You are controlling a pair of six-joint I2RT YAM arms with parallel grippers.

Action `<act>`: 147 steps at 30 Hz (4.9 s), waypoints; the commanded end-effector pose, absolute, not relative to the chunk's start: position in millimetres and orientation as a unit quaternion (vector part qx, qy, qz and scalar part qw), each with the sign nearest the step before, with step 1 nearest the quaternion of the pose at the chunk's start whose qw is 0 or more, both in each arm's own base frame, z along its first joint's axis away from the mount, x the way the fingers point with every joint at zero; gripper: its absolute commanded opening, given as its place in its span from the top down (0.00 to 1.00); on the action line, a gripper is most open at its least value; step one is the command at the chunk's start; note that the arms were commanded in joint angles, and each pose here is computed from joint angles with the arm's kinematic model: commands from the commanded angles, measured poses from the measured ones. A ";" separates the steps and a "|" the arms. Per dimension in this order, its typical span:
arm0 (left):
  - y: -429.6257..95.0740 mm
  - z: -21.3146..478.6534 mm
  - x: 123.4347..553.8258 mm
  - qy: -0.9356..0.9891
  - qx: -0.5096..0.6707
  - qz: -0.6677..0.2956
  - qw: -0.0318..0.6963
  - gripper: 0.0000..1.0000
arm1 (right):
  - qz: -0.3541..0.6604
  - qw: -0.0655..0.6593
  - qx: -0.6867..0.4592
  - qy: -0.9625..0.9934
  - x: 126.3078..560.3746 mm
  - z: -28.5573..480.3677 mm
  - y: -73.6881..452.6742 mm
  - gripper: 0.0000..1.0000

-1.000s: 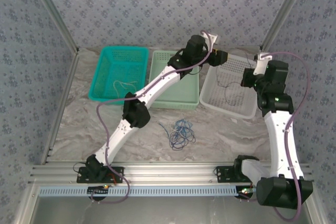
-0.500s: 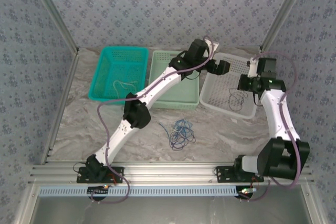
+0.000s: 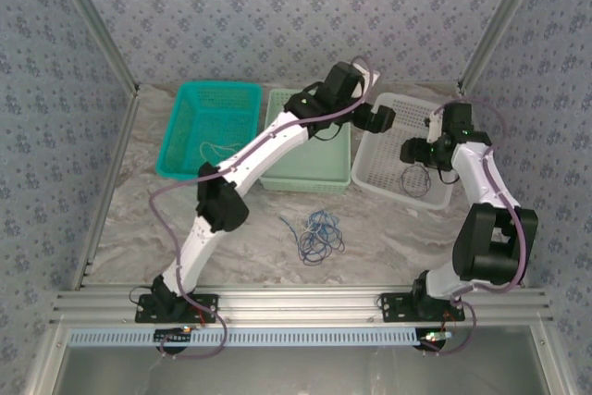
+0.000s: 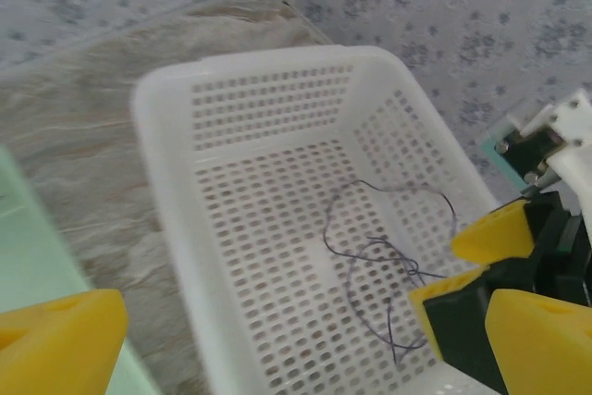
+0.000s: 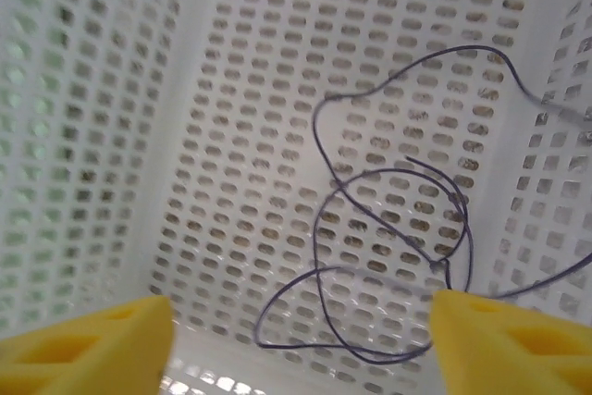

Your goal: Untangle the cables

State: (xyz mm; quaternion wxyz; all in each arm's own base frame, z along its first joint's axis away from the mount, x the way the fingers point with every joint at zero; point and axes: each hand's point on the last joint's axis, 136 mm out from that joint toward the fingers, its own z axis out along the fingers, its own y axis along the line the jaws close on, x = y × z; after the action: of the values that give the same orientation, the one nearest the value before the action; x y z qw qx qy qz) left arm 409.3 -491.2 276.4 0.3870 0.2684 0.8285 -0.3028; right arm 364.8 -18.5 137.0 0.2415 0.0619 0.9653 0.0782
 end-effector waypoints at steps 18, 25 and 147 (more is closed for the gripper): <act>-273.5 218.1 353.9 0.870 0.108 -0.219 0.428 0.01 | 0.218 0.284 -0.193 0.913 264.9 149.4 172.5 0.29; -251.7 196.1 334.7 0.881 0.093 -0.204 0.417 0.01 | 0.321 0.240 -0.191 0.896 242.8 147.4 222.0 0.30; -358.7 157.5 248.9 0.812 0.290 -0.291 0.414 0.14 | 0.386 0.477 -0.306 0.728 141.7 451.2 200.9 1.00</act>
State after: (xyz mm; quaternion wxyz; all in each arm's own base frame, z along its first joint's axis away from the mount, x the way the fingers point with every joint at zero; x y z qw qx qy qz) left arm 256.4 -359.7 173.1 0.4340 0.2890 0.8014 -0.2930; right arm 143.6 208.2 435.2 0.4501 -0.3060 0.7401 0.3950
